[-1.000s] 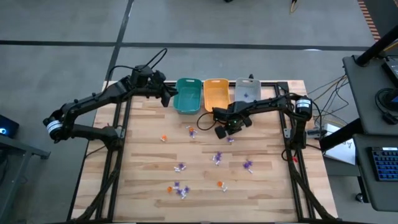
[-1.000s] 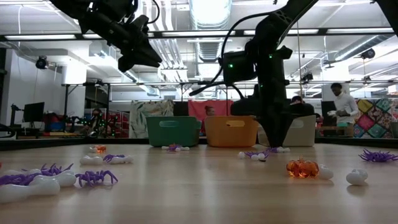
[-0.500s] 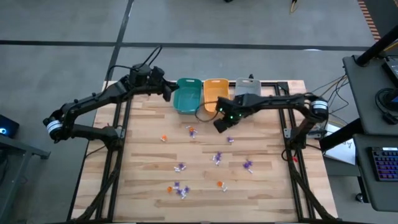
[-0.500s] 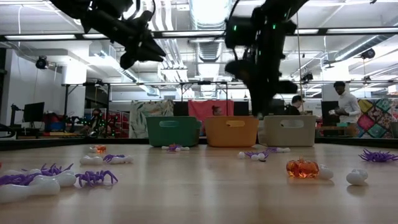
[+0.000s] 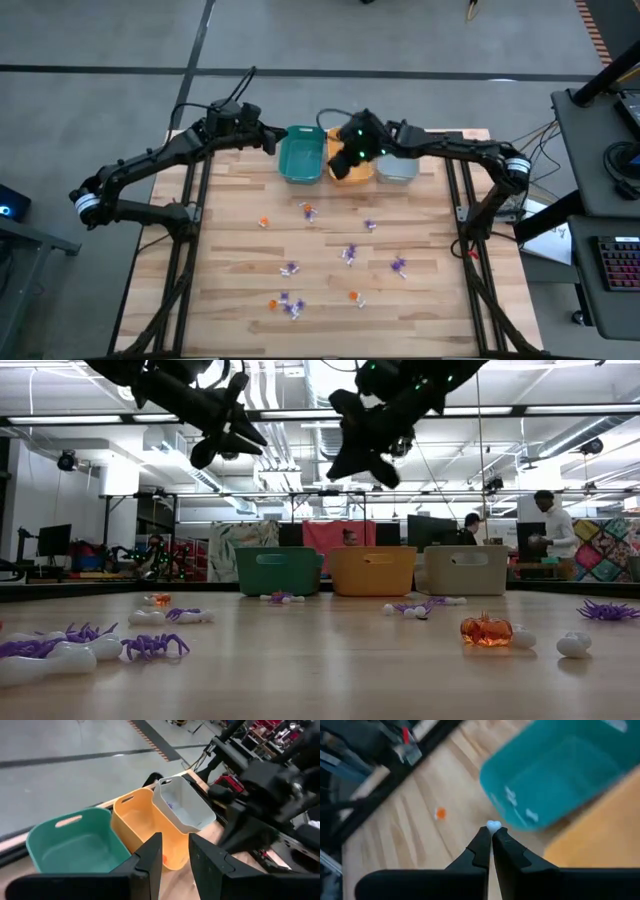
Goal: Sort Halloween decoration
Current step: Put the white bone toy into the blue bin
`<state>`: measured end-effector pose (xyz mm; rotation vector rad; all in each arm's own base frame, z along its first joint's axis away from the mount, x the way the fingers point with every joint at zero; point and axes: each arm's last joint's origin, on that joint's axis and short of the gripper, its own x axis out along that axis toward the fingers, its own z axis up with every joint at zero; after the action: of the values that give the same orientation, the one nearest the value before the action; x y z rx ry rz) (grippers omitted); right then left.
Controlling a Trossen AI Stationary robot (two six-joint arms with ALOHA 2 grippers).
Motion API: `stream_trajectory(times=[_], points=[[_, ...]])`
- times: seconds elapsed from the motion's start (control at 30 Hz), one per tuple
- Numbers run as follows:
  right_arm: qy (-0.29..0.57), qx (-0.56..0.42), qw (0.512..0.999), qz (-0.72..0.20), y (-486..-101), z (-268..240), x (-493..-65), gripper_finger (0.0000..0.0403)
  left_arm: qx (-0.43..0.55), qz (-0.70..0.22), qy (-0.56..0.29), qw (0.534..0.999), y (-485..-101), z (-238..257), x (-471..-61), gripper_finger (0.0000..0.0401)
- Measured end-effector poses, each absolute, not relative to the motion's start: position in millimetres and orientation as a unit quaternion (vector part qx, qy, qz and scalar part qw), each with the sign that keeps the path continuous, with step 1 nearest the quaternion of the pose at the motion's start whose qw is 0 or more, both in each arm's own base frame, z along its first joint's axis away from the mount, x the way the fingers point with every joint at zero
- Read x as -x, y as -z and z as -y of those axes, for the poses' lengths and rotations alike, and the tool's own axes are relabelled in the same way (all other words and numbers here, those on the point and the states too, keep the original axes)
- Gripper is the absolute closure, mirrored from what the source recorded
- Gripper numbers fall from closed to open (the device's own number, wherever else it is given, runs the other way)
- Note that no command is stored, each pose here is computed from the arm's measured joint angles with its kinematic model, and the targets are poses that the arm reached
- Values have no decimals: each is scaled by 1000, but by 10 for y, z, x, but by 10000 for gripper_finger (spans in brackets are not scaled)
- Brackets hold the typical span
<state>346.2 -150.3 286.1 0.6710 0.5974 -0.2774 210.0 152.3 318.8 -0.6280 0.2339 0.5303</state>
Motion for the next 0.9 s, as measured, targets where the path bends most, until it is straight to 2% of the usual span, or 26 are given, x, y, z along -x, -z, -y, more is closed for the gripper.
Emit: stream_trajectory(times=[0.5,0.9], points=[[145,-254,917,-270,-2471,2352,-4080,394,341,-126,-257,895,-3486,-1228,-1776,324],[142,-245,897,-339,-2189,2666,-4468,394,348,-142,-256,890,-3529,-1074,-1604,324]])
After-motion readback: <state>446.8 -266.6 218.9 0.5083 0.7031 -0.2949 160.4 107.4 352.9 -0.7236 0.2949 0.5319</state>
